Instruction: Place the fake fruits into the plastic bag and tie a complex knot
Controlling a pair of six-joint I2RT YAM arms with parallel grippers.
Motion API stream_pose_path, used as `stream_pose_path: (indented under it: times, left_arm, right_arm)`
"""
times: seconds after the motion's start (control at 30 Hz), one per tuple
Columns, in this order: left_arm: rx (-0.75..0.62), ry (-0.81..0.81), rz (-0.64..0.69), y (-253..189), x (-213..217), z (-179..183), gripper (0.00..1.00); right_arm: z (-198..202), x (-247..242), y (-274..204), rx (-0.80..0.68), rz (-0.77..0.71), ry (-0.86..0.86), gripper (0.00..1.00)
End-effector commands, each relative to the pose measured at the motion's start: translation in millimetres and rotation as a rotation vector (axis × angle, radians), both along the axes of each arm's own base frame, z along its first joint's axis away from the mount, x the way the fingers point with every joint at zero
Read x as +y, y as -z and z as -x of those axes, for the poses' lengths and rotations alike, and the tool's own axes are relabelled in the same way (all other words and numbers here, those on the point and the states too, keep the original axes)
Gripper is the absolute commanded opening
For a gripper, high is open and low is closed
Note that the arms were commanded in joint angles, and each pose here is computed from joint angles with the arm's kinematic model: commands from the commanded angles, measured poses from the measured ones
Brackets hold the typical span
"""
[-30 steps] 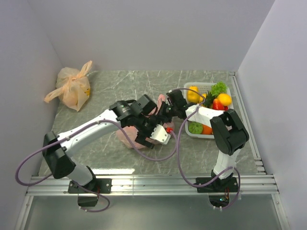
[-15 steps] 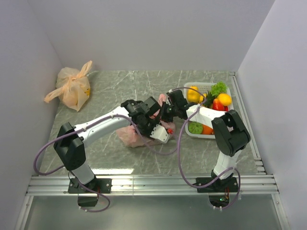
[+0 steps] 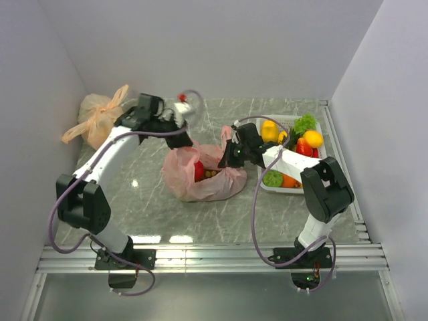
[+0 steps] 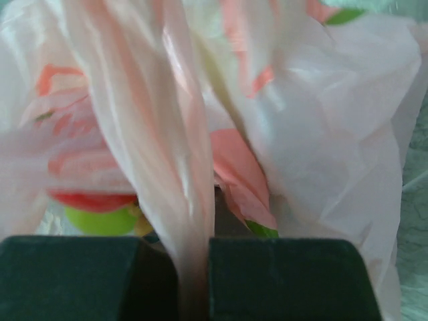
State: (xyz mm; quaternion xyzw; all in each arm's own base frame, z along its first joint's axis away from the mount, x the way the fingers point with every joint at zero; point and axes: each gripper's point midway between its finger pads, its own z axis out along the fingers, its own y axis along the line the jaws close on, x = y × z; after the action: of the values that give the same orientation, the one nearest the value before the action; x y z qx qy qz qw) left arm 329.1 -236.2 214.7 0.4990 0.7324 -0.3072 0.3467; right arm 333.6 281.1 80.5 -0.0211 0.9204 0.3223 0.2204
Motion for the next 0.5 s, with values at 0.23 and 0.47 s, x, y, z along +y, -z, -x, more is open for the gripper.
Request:
stream_pose_path:
  times: [0.23,0.47]
  left_arm:
    - [0.256,-0.312,0.581,-71.6,12.7,-17.7,0.0]
    - [0.269,-0.286,0.578,-64.1,15.8,-9.7,0.0]
  right_arm:
    - [-8.6,3.2,-61.4,-0.199,-0.006,-0.117,0.55]
    - [-8.6,-13.3,-124.1,-0.373,-0.01,-0.119,0.9]
